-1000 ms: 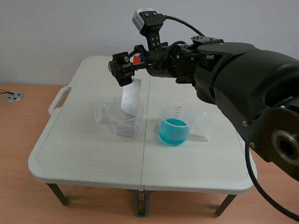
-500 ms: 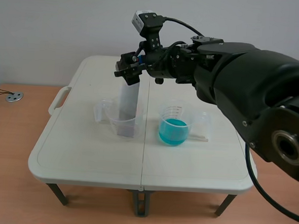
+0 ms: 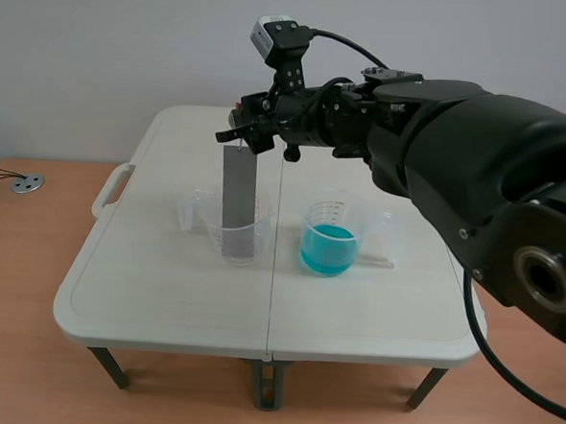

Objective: Hold the metal plate by the orange handle, dip it into the blue solution, take it out and point at it, then put the plate back in the beaker on the left.
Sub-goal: 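Lift the metal plate out of the left beaker, then move the plate over the blue solution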

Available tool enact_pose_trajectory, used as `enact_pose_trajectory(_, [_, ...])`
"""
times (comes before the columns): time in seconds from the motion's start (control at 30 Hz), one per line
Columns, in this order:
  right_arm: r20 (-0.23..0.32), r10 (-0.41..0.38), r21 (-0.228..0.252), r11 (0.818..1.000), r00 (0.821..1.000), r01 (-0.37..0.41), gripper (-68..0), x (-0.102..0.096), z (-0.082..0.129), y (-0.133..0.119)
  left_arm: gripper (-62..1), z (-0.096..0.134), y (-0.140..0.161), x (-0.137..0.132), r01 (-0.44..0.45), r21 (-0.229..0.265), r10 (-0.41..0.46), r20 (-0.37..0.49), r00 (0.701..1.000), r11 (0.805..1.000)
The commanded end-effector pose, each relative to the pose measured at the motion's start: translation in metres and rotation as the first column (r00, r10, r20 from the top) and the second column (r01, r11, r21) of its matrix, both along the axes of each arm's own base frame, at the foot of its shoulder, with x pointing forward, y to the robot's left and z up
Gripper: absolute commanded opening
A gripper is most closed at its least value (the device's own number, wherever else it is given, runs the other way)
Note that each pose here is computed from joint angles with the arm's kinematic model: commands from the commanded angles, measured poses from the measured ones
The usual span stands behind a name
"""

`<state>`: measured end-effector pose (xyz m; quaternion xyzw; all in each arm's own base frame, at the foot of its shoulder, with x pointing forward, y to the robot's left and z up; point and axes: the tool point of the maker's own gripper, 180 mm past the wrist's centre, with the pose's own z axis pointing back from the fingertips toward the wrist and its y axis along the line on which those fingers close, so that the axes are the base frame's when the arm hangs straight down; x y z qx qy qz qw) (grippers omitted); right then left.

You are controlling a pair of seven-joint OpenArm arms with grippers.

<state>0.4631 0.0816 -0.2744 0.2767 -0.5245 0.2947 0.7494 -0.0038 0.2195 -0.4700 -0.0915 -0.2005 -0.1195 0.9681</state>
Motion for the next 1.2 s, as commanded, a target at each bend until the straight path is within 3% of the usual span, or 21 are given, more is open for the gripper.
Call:
enact_pose_trajectory(0.0, [0.046, -0.002, 0.024, 1.000, 0.999, 0.001, -61.8, 0.009, 0.020, 0.002, -59.4, 0.003, -0.004, 0.003, 0.004, -0.015, -0.003, 0.013, 1.000, 1.000])
enact_pose_trajectory(0.07, [0.048, -0.003, 0.027, 1.000, 0.999, 0.001, -66.4, 0.009, 0.021, 0.002, -59.4, 0.003, -0.004, 0.003, 0.004, -0.015, -0.003, 0.013, 1.000, 1.000])
enact_pose_trajectory(0.23, [0.060, -0.004, 0.040, 0.999, 0.998, 0.001, -66.2, 0.010, 0.024, 0.003, -59.4, 0.003, -0.004, 0.003, 0.004, -0.015, -0.003, 0.013, 1.000, 1.000])
enact_pose_trajectory(0.57, [0.122, 0.069, 0.108, 0.991, 0.990, -0.083, -66.2, -0.007, 0.033, 0.016, -59.4, 0.003, -0.004, 0.002, 0.004, -0.015, -0.003, 0.012, 1.000, 1.000])
enact_pose_trajectory(0.83, [0.235, 0.089, 0.144, 0.982, 0.968, -0.125, -66.2, -0.025, 0.050, 0.012, -59.4, 0.003, -0.004, 0.002, 0.004, -0.015, -0.003, 0.012, 1.000, 1.000])
enact_pose_trajectory(1.17, [0.364, 0.105, 0.153, 0.973, 0.925, -0.171, -66.2, -0.052, 0.081, 0.001, -59.4, 0.003, -0.004, 0.002, 0.004, -0.015, -0.003, 0.012, 1.000, 1.000])
